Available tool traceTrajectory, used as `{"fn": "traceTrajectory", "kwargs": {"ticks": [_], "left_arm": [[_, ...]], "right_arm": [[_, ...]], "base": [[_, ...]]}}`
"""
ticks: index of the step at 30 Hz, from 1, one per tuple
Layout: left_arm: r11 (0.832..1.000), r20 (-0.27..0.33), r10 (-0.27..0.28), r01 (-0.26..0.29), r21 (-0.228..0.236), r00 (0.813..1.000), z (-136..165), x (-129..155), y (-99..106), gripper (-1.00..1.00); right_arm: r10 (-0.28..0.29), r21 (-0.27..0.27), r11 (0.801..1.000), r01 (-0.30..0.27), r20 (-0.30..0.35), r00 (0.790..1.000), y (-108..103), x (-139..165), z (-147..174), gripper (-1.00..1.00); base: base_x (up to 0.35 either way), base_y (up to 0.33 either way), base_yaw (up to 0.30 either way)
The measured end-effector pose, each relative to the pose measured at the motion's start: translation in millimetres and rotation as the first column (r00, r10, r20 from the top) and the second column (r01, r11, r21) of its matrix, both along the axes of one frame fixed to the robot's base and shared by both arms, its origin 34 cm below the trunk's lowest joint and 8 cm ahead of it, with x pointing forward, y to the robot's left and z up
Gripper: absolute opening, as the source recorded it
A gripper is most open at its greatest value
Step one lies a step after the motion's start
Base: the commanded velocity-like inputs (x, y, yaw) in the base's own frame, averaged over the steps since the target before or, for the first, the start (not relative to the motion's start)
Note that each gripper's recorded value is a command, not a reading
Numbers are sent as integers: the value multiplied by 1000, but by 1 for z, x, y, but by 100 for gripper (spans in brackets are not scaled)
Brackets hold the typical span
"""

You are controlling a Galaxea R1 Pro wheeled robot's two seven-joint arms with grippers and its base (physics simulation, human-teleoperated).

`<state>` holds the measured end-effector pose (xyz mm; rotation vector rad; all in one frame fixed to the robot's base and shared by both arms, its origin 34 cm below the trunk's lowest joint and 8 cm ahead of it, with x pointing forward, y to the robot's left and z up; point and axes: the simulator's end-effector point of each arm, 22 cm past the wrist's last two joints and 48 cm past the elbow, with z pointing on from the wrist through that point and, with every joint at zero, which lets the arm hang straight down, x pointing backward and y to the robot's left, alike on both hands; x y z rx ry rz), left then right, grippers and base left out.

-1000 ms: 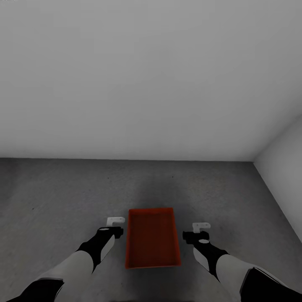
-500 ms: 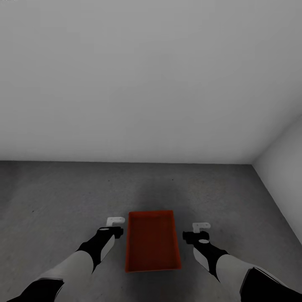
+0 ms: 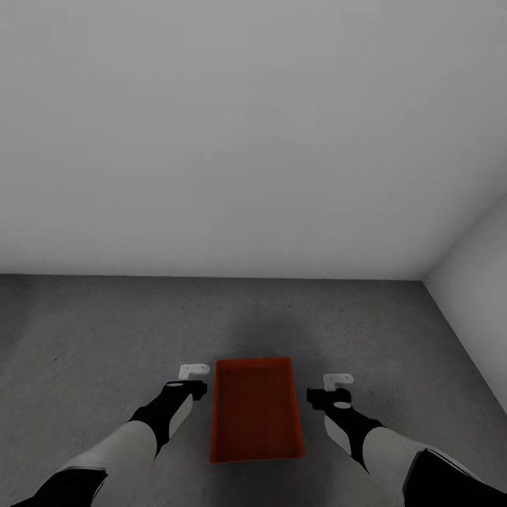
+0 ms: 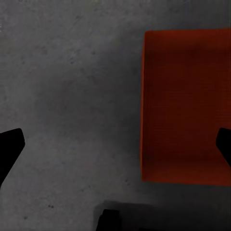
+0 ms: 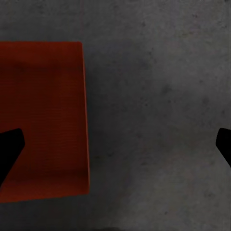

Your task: Move the two storage containers from the living room to the garage. In the garage, place one container on the floor and stack the other container on top of it (either order is fine).

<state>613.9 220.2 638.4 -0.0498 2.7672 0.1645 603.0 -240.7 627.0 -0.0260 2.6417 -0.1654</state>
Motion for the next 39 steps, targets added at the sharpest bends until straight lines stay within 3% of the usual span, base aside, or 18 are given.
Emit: {"fn": "traceTrajectory", "kwargs": {"ticks": [39], "left_arm": [[1000, 61, -1, 1, 1, 998, 30, 20, 1, 100]], "right_arm": [[0, 0, 1000, 0, 61, 998, 0, 21, 30, 100]], "base": [[0, 0, 0]]}}
